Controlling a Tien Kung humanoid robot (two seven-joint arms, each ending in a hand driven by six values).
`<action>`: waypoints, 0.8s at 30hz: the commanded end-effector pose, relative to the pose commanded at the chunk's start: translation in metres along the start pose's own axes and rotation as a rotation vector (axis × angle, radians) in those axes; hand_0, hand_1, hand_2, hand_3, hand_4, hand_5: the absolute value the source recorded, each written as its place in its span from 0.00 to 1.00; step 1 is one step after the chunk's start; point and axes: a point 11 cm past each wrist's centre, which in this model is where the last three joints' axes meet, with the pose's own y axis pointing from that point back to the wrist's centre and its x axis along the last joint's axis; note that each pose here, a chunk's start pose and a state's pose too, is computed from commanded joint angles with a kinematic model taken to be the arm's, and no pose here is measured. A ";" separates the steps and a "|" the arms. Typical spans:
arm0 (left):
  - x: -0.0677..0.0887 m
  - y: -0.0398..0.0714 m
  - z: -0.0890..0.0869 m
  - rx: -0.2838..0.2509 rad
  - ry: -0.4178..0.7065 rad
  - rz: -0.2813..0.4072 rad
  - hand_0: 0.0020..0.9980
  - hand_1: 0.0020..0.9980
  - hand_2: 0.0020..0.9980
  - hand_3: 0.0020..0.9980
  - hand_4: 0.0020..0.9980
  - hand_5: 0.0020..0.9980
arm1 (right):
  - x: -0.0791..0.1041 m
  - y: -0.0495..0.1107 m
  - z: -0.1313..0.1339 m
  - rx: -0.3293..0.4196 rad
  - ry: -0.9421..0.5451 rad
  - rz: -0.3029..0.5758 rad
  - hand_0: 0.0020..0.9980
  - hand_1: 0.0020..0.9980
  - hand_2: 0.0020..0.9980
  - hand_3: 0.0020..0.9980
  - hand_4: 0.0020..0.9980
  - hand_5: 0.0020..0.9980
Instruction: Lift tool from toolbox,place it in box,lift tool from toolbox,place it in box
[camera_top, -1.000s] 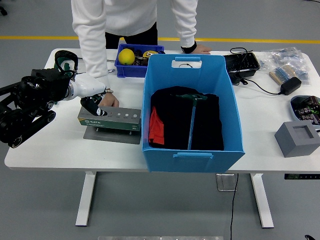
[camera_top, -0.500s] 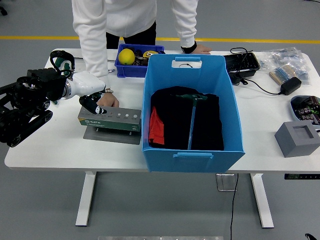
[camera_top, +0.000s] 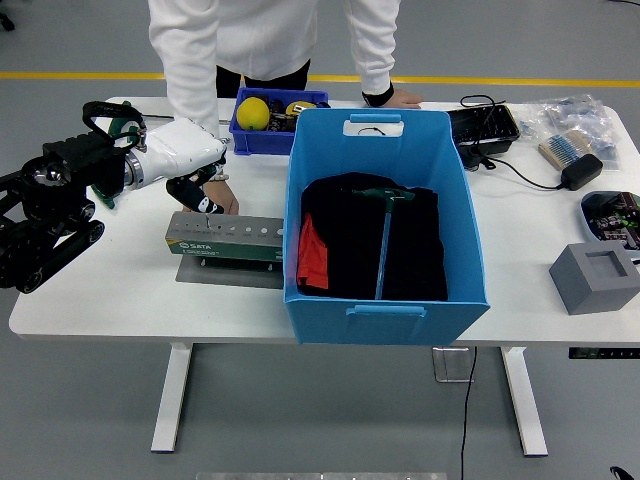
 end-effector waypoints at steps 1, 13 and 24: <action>0.003 0.000 0.000 -0.004 0.009 0.025 0.12 0.00 0.03 0.04 0.90 0.35 | 0.000 0.000 0.000 0.000 0.000 0.000 0.69 0.66 0.71 0.56 0.78 0.66; 0.033 0.008 -0.004 -0.041 0.136 0.221 0.11 0.00 0.01 0.02 0.80 0.39 | 0.000 0.000 -0.001 0.002 -0.003 -0.001 0.69 0.66 0.71 0.56 0.78 0.66; 0.078 0.012 0.011 -0.098 0.236 0.394 0.11 0.00 0.00 0.01 0.77 0.37 | 0.000 0.000 0.000 0.001 -0.001 0.000 0.69 0.66 0.71 0.56 0.78 0.66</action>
